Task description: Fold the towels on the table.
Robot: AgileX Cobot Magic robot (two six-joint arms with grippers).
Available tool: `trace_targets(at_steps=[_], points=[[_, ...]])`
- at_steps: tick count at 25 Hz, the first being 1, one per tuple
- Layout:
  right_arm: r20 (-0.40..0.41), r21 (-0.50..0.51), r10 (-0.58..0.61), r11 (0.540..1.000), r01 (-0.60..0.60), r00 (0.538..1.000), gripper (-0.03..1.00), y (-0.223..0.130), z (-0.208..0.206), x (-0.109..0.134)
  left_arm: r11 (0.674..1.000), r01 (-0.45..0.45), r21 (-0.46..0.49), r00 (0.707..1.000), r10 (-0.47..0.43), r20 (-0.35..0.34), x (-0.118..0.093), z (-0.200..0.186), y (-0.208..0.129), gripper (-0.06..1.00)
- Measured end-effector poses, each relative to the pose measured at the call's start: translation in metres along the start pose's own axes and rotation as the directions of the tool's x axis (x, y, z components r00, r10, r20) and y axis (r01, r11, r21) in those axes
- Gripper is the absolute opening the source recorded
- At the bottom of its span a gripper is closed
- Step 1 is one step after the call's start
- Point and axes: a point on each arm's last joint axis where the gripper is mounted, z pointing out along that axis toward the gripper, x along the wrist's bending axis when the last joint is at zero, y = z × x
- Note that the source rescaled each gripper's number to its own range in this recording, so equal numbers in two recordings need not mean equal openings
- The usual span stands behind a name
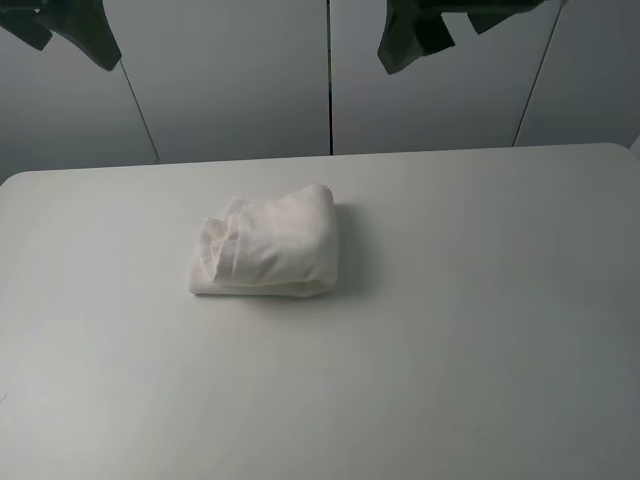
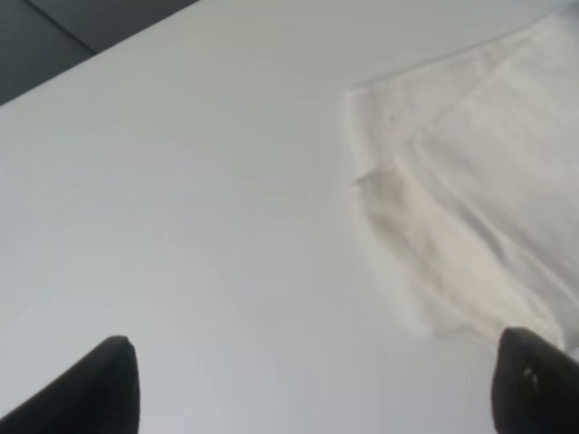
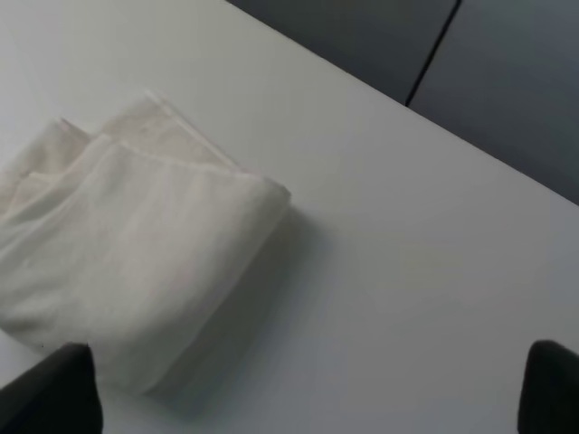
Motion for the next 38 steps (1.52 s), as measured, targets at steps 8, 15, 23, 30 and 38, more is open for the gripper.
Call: trace_targets(at_steps=[8, 15, 23, 30, 38], points=[[0.027, -0.010, 0.038, 0.999, -0.038, 0.999, 1.00, -0.088, -0.050, -0.003, 0.997, 0.075, -0.033, 0.996, -0.076, -0.036, -0.014, -0.047, -0.104, 0.99], [0.031, -0.082, 0.063, 0.995, -0.060, 0.998, 1.00, -0.162, -0.090, -0.003, 0.985, 0.124, -0.116, 0.991, -0.128, -0.034, -0.030, -0.067, -0.200, 0.99], [0.040, -0.127, 0.091, 0.988, -0.085, 0.995, 1.00, -0.221, -0.124, -0.004, 0.934, 0.162, -0.317, 0.985, -0.172, -0.004, -0.045, -0.085, -0.277, 1.00], [0.021, -0.189, 0.080, 0.979, -0.075, 0.997, 1.00, -0.257, -0.130, -0.001, 0.868, 0.190, -0.460, 0.981, -0.189, 0.049, -0.055, -0.101, -0.314, 1.00], [-0.058, -0.292, 0.009, 0.956, -0.026, 0.998, 1.00, -0.284, -0.133, 0.009, 0.812, 0.195, -0.551, 0.980, -0.180, 0.082, -0.062, -0.103, -0.338, 1.00]])
